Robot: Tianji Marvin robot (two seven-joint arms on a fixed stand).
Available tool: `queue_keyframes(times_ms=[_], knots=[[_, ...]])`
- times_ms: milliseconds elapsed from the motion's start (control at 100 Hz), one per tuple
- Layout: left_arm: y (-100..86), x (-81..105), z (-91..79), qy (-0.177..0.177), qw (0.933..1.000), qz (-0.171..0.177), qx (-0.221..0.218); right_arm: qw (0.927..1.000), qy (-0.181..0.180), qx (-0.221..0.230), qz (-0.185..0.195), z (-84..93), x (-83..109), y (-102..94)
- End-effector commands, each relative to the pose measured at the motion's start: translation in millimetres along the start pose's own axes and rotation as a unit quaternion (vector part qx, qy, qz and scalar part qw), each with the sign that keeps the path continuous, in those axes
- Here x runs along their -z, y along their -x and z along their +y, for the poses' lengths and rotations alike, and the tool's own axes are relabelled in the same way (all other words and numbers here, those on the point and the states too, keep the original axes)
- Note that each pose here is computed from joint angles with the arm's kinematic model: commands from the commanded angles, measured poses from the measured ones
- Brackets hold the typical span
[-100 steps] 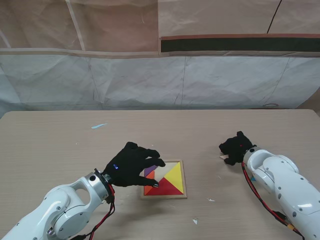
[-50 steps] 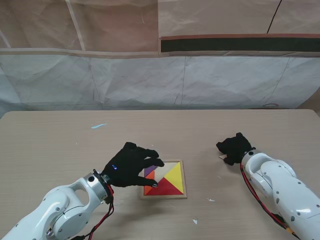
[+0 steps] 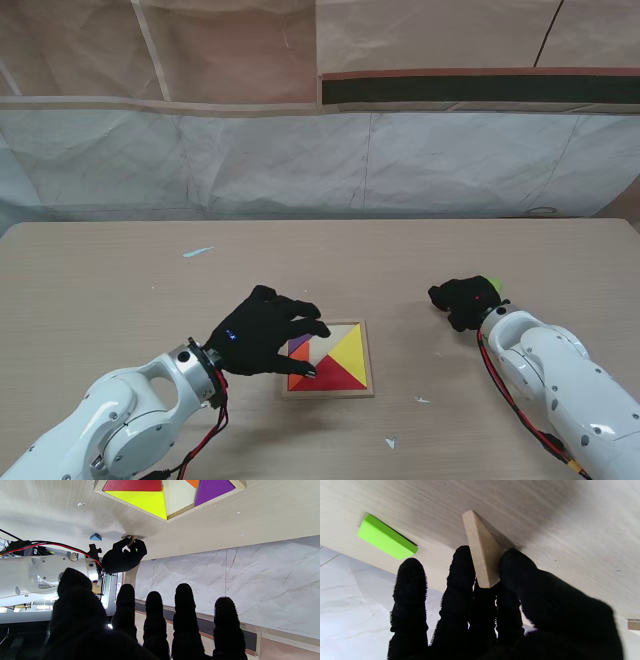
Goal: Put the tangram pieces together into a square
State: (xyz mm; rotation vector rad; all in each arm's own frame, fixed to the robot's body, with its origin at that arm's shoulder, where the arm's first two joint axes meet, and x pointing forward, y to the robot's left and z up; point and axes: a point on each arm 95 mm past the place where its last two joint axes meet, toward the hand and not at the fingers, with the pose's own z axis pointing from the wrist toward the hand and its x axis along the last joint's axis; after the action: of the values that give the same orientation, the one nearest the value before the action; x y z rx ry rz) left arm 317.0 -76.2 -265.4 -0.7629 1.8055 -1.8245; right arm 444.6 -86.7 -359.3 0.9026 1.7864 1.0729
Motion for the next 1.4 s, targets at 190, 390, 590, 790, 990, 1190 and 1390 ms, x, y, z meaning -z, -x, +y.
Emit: queue_keyframes(times_ms=[190,390,590,790,990,1190,1390], knots=[[-1.5,0.1,-2.4,0.005,1.0000,0.001,-0.002,0.9997,-0.020,-0.015,0.000,-10.2,-1.1,-4.5],[-2.0,-0.4,-1.9,0.008,1.0000,0.003,-0.001,0.9984,-0.037,-0.043,-0.004,-16.3,2.6,-1.7],[-1.9,-2.5,-1.6,0.009,0.9999,0.006,0.001,0.9975,-0.048,-0.053,0.000,-18.8,7.4,0.6],[-2.3,-4.7,-1.1,0.012,0.9999,0.010,0.003,0.9967,-0.058,-0.057,0.005,-18.3,11.0,2.2],[-2.6,-7.6,-0.2,0.016,0.9997,0.015,0.009,0.9964,-0.067,-0.050,0.002,-18.1,13.6,4.6],[-4.5,-14.1,-0.6,0.030,0.9988,0.033,0.018,0.9961,-0.075,-0.046,0.001,-19.6,15.8,6.9],[-5.9,-18.3,-3.9,0.049,0.9972,0.050,0.028,0.9964,-0.079,-0.025,-0.017,-21.2,18.1,5.5]])
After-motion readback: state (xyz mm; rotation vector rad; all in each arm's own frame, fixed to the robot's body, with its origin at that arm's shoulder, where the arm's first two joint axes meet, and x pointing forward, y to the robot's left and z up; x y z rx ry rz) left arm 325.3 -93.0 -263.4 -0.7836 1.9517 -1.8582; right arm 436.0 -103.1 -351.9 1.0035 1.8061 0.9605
